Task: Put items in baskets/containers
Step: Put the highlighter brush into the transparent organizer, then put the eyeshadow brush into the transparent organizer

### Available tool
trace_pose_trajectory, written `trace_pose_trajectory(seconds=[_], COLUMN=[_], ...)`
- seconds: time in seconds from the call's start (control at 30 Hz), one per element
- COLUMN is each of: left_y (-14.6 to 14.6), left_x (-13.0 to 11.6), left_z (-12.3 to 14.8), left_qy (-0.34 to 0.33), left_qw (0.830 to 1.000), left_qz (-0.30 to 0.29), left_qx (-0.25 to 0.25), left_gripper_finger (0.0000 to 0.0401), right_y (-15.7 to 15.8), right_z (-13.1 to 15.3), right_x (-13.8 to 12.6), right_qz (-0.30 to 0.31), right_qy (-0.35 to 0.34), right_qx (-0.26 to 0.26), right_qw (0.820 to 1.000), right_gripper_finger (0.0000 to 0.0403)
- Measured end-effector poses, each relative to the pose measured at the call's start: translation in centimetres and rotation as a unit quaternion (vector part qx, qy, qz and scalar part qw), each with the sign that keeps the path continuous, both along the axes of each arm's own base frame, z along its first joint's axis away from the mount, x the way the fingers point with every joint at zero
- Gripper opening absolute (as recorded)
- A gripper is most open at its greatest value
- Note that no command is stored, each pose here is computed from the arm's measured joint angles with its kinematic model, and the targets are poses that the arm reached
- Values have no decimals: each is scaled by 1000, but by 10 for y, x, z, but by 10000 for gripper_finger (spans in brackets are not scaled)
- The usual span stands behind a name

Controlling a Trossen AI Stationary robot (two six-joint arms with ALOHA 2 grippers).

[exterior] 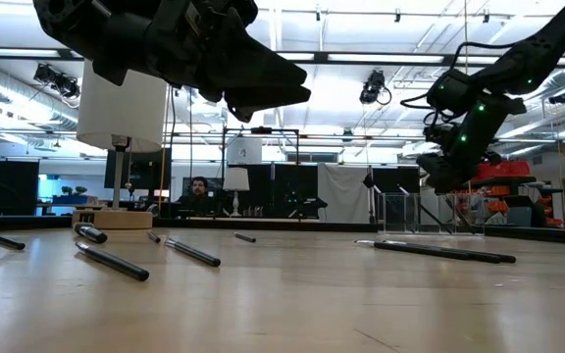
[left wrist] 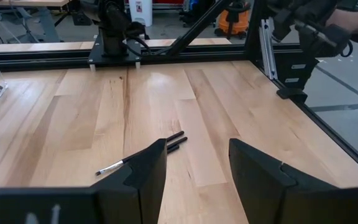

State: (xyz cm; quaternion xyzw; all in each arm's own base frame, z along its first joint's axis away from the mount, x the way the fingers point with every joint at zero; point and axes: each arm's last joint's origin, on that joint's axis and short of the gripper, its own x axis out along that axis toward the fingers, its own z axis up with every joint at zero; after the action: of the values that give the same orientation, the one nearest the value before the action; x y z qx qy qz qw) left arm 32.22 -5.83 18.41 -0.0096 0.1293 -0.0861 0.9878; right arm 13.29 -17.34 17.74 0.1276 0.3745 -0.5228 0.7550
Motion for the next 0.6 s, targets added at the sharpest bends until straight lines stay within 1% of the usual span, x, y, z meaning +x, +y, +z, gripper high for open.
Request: trace_pose_trajectory(seconds=[0.2, 0.27, 0.37, 0.5, 0.6], left_y=[0, 0, 0, 0, 1], left_x=[0, 0, 0, 0, 0], left_z=[0, 0, 0, 0, 0], left_qy=[0, 0, 0, 0, -1], left_qw=[1000, 1000, 1000, 1000, 1000], left_qz=[0, 0, 0, 1, 9], left_qx=[0, 0, 0, 1, 3], left_gripper_finger=[177, 177, 177, 177, 177], right_y=[11, 16, 25, 41, 58], right_z=[15, 22, 32, 47, 54], right_x=[-8, -9, -7, 0, 10], right_qz=[-6, -1, 17, 48, 83], right_qy=[-20, -29, -50, -99, -139], right_qx=[-11, -23, -44, -72, -73], right_qw=[1000, 999, 998, 991, 984], right_gripper_finger=[109, 108, 104, 94, 85])
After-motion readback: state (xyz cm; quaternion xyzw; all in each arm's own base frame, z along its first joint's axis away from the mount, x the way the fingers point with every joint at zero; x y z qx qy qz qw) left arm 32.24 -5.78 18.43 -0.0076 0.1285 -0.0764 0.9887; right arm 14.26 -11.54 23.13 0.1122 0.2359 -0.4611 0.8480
